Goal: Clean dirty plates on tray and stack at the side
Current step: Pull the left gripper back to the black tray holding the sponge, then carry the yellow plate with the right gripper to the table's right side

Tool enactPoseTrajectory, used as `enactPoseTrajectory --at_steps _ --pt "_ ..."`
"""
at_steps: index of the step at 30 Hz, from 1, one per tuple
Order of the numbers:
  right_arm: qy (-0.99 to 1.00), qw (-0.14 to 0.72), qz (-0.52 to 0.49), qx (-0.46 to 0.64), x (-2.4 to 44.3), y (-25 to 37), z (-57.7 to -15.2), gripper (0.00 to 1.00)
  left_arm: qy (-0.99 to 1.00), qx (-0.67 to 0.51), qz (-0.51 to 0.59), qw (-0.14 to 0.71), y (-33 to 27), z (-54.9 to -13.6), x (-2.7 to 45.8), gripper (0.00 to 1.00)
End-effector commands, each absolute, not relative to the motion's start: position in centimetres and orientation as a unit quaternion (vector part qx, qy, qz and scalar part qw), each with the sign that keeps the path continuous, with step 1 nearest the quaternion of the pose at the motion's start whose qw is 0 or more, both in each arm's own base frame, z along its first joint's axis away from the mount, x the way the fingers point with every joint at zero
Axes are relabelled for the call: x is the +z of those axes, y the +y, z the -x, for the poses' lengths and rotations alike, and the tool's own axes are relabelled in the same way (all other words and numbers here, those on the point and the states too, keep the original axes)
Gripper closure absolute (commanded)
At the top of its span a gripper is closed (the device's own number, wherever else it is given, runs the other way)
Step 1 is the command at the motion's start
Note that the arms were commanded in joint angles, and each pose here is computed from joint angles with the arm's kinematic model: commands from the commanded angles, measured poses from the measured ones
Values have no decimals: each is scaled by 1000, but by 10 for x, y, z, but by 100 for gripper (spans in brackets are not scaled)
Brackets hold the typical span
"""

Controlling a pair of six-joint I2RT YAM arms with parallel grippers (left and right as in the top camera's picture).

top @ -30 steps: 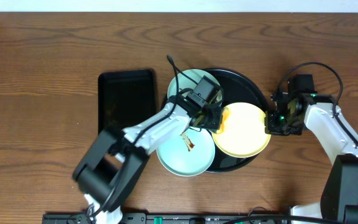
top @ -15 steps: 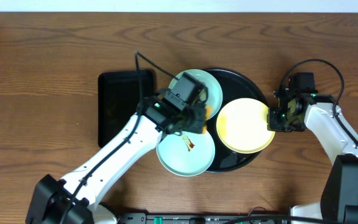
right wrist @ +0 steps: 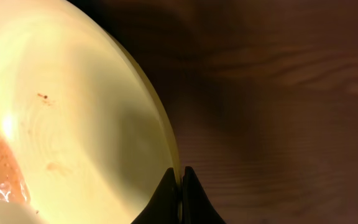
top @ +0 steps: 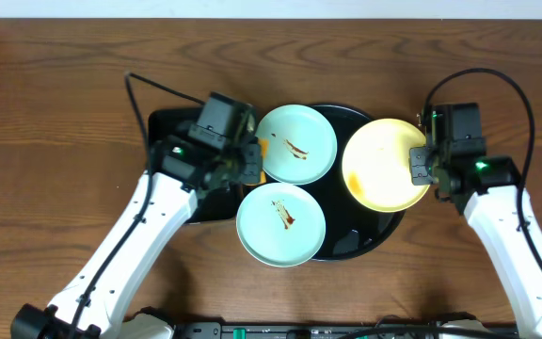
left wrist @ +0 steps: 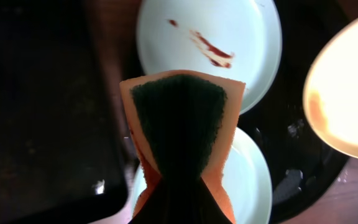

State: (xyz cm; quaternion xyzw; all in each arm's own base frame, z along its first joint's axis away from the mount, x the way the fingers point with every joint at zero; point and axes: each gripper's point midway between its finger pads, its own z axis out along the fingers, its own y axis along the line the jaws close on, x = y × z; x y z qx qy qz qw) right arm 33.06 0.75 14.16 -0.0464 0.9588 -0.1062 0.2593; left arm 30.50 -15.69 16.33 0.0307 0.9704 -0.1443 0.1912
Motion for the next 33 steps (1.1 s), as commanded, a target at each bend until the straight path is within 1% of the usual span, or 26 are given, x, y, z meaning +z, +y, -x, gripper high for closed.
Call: enactPoseTrajectory --at_steps 1,4,9,16,33 --pt "929 284 56 -229 170 -11 -333 99 970 -135 -17 201 -141 -310 169 92" --pt "902 301 64 -303 186 -11 -333 99 971 -135 -3 199 -132 -313 168 92" --pt "858 346 78 -372 214 8 -334 99 971 -131 16 202 -120 -318 168 92" --pt "843 377 111 -366 221 42 -334 99 971 -127 30 201 -111 -320 168 92" --pt "832 384 99 -387 229 37 -334 99 971 -127 30 200 -111 -319 168 92"
